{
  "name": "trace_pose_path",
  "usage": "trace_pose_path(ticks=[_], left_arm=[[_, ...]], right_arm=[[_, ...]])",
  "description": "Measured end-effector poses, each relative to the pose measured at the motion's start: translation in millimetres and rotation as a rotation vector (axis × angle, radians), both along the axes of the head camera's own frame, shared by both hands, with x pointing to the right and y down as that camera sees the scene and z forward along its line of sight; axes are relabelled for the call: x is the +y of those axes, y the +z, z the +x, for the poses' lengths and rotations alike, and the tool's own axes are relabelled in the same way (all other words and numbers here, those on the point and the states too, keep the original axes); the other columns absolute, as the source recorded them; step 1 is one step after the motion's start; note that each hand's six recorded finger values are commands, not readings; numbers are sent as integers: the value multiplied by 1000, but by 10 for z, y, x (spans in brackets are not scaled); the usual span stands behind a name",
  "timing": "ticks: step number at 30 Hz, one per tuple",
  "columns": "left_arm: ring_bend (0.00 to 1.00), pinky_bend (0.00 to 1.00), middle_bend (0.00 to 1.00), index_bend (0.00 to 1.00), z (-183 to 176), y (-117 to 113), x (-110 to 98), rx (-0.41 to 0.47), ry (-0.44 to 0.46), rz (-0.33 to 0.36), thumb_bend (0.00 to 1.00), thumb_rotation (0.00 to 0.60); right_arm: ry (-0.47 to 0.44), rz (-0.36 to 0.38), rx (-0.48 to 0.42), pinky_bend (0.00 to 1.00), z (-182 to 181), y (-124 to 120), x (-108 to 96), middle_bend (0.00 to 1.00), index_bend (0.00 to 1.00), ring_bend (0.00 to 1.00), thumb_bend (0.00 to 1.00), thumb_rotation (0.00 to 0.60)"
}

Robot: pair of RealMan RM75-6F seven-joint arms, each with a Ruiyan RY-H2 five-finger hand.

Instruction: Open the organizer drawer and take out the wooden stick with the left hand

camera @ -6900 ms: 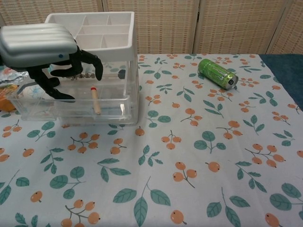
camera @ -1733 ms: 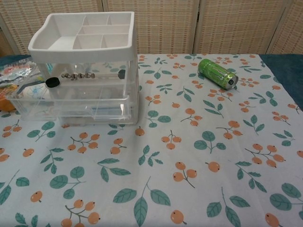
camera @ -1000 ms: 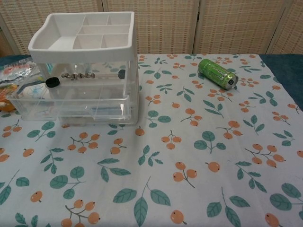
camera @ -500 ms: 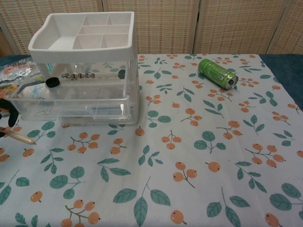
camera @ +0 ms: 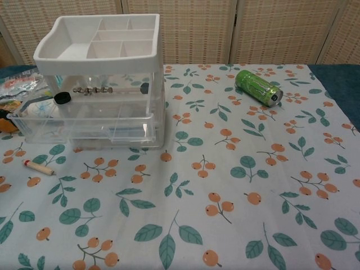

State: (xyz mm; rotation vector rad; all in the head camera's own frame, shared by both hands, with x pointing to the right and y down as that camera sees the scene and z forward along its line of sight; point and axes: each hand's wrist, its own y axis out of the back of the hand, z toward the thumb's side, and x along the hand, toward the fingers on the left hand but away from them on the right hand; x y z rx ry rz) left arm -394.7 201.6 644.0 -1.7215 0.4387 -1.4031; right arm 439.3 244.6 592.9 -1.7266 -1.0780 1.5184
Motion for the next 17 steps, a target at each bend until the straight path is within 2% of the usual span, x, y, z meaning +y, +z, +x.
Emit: trace_pose_path(ticks=[3, 6, 11, 13, 17], left_arm=[[875, 976, 808, 234, -138, -41, -35, -23, -51, 16, 274, 600], [821, 947, 775, 243, -294, -132, -108, -44, -110, 59, 274, 600], [676, 925, 666, 255, -586, -355, -236, -54, -246, 142, 274, 600], [626, 896, 633, 251, -680, -455, -244, -38, -311, 170, 274, 600], [546, 754, 581, 244, -775, -620, -202, -32, -382, 217, 274, 600]], right_arm=[[-3, 2, -1, 31, -2, -4, -3, 135, 64, 113, 184, 600], [-6, 7, 0, 39, -2, -19, -14, 135, 64, 113, 184, 600], [-21, 28, 7, 43, -14, -65, -63, 135, 64, 113, 184, 600], [-30, 37, 10, 43, -23, -86, -85, 135, 64, 113, 184, 600], [-48, 51, 19, 43, -37, -138, -131, 135, 64, 113, 186, 600]])
